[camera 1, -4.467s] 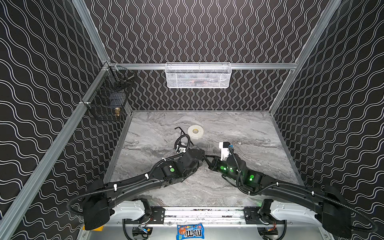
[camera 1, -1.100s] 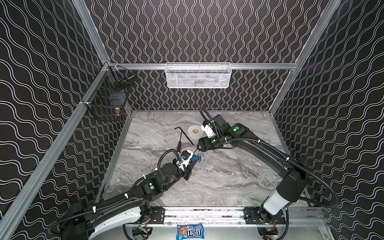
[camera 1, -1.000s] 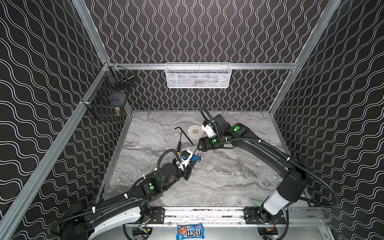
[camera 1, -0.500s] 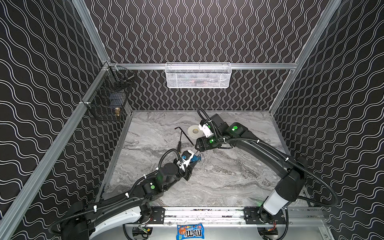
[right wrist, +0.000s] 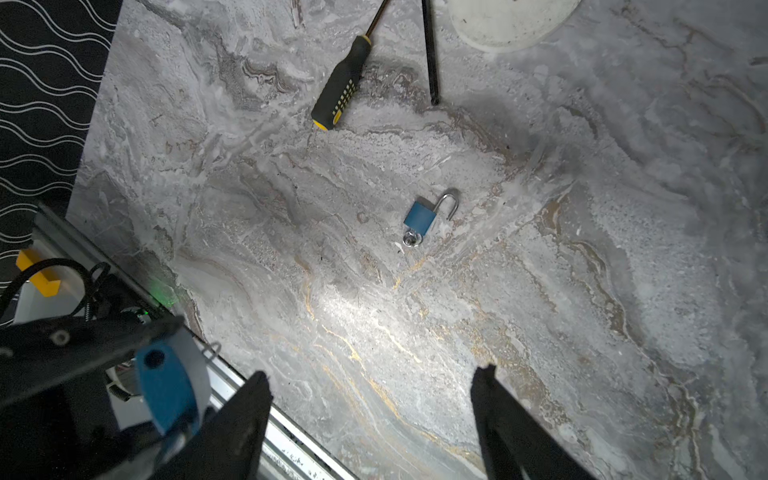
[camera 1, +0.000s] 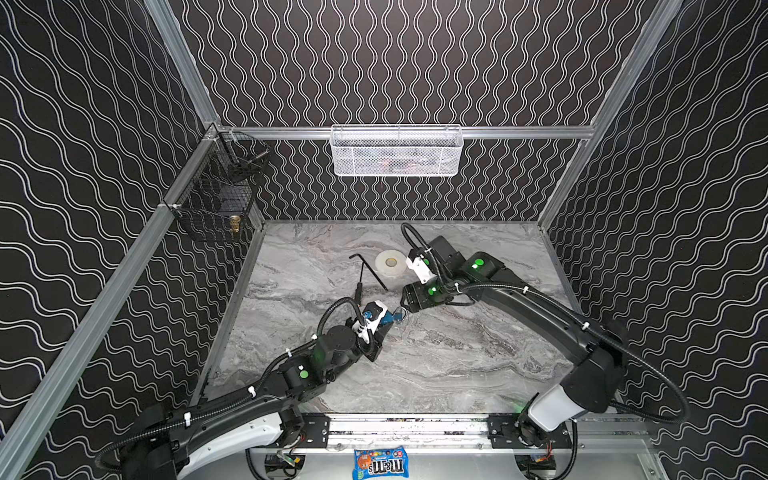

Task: Unlock with the key
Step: 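Lower the open padlock with the left gripper and release it on the table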

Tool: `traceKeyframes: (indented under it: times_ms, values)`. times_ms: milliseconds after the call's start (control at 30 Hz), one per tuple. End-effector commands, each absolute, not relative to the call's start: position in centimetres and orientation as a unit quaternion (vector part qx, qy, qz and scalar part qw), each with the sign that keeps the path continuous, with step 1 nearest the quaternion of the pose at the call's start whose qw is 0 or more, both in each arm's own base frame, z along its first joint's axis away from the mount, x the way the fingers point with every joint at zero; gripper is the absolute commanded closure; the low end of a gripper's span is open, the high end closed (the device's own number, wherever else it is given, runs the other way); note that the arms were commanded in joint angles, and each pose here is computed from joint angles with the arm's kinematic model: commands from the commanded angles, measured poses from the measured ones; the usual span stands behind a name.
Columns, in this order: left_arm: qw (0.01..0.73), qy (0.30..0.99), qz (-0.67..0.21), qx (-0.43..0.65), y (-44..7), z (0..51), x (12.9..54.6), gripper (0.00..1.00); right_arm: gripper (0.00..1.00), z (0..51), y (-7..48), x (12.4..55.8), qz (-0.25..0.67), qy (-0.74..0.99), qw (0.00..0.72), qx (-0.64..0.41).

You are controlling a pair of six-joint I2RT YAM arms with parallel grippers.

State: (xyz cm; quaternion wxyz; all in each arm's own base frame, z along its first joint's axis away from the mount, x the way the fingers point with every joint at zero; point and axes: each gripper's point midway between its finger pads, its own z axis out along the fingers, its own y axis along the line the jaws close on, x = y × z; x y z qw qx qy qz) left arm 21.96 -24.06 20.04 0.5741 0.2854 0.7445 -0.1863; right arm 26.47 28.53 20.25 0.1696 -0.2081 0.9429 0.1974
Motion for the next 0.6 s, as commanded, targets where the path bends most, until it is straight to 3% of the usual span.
traceKeyframes:
  times_ms: [0, 133, 300, 433, 567]
  values:
    - [0.562, 0.763, -0.189, 0.259, -23.9, 19.8, 22.3, 1.00, 0.21, 19.4, 26.4, 26.6, 0.183, 0.952, 0.167, -0.179]
    - [0.469, 0.837, -0.159, 0.235, -23.0, 16.1, 21.9, 1.00, 0.19, 17.8, 23.1, 27.6, 0.155, 0.961, 0.192, -0.125]
    - [0.339, 0.905, -0.119, 0.226, -22.4, 10.4, 19.8, 1.00, 0.19, 15.8, 21.5, 28.1, 0.205, 0.955, 0.203, -0.068]
    - [0.267, 0.926, -0.092, 0.251, -22.7, 6.7, 18.6, 1.00, 0.18, 15.1, 20.9, 28.4, 0.214, 0.951, 0.216, -0.051]
    - [0.238, 0.929, -0.069, 0.276, -23.1, 5.0, 18.3, 1.00, 0.18, 14.4, 20.9, 28.2, 0.218, 0.952, 0.208, -0.053]
